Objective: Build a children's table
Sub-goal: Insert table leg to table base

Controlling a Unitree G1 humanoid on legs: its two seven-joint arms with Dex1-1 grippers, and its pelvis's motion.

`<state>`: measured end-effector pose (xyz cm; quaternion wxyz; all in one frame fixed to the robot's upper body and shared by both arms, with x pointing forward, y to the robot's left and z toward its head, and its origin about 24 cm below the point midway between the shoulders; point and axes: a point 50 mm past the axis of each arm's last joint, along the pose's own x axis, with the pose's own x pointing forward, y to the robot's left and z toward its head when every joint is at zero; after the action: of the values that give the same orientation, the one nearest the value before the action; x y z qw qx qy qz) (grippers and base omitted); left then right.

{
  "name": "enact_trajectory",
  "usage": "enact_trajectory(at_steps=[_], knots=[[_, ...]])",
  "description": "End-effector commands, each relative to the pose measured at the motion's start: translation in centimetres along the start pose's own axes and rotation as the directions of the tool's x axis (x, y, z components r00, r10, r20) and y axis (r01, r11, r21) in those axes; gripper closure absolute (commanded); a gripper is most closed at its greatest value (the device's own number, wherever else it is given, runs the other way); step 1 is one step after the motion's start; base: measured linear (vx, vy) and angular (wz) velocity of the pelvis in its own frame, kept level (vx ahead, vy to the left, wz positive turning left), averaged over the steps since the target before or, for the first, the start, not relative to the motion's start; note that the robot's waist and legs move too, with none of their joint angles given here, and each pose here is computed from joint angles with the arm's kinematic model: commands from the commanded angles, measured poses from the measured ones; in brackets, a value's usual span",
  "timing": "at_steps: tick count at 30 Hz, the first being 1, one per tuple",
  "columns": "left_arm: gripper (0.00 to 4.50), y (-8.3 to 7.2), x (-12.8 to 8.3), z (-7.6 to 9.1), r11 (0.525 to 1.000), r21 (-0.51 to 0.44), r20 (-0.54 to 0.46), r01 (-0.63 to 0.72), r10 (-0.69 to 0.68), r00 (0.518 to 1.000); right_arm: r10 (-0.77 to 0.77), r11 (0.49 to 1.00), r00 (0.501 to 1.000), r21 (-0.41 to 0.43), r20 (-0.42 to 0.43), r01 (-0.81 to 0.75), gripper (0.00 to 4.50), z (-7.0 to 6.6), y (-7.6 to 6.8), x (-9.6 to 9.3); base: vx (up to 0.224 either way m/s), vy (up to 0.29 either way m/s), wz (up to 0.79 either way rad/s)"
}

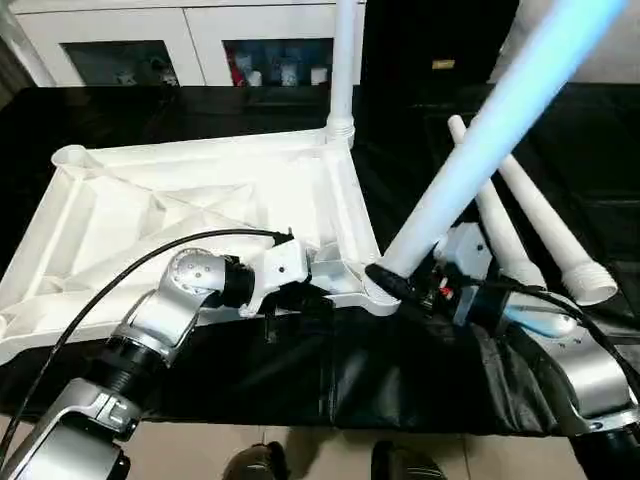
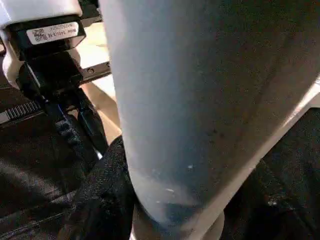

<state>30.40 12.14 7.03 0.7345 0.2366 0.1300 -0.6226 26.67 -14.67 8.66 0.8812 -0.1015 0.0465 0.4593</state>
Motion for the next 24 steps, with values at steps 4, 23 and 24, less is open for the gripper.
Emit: enact_trajectory(at_steps=[4, 23, 24], knots=[[4.50, 0.0, -0.6, -0.3, 0.999, 0.016, -0.031, -0.029, 0.029, 0.999, 0.103, 0.991, 0.963, 0.110, -0.248, -0.077, 2.60, -4.9, 1.3, 0.0, 0.000, 0.000, 0.00], [4.50, 3.0, -1.9, 1.9, 0.990, 0.138, -0.073, -0.020, 0.030, 0.997, 0.327, 0.937, 0.910, 0.210, -0.254, -0.278, 2.60, -5.4, 3.4, 1.9, 0.000, 0.000, 0.00], [4.50, 3.2, -2.1, 1.9, 0.990, 0.141, -0.078, -0.026, 0.037, 0.996, 0.329, 0.936, 0.910, 0.211, -0.251, -0.280, 2.60, -5.3, 3.4, 2.0, 0.000, 0.000, 0.00]])
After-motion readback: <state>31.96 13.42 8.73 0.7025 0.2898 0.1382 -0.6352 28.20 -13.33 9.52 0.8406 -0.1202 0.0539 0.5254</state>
